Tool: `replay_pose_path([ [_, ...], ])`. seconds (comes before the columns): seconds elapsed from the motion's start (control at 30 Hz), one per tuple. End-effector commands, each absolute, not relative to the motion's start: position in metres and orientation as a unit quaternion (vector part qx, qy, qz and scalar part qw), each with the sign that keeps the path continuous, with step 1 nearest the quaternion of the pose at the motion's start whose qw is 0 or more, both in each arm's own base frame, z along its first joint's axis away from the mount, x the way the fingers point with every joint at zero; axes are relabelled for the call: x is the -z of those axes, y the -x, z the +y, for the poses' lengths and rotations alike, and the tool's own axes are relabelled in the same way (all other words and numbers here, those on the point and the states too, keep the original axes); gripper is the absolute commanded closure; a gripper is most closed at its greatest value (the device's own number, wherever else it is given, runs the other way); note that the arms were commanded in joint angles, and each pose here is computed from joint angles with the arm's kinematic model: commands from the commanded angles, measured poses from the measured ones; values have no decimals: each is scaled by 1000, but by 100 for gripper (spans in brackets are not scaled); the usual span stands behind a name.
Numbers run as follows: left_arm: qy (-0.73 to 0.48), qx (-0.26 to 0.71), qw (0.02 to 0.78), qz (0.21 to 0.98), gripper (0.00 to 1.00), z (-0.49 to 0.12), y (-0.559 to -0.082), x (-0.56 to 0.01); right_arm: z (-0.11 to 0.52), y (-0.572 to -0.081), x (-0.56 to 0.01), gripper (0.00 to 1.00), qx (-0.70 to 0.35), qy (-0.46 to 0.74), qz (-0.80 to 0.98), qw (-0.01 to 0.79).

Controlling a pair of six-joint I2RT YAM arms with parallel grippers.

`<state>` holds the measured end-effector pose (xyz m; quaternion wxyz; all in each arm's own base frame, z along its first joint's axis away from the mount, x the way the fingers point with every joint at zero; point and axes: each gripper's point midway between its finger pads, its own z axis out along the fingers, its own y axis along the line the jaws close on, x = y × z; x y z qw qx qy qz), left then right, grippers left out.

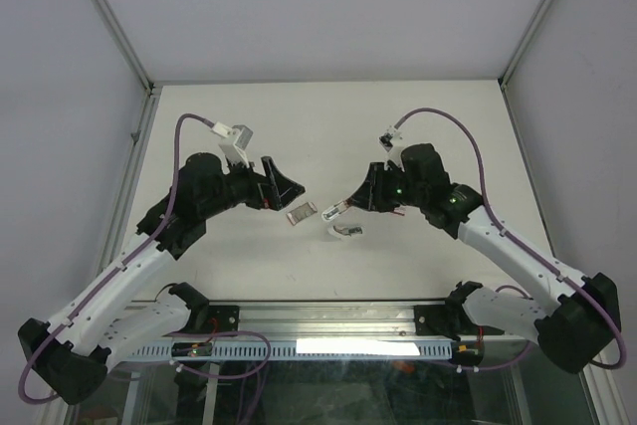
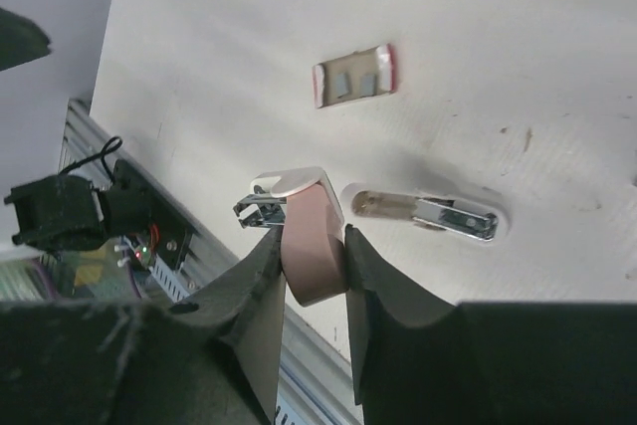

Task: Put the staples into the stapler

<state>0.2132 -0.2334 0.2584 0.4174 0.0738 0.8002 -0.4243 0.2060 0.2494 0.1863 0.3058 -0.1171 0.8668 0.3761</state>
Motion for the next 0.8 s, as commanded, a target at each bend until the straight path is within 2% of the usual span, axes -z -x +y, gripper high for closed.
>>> replay_pose_path([
  [0.0,-97,351,461,809,1,-213,-241,-259,245,-241,-198,83,-373,60,866,326],
  [0.3,-94,260,506,817,1,-187,-268,-249,238,-275,-155,83,-326,11,894,308],
  [0.77,-97,234,509,822,1,-178,-268,-236,235,-303,-98,84,-261,-31,927,267],
])
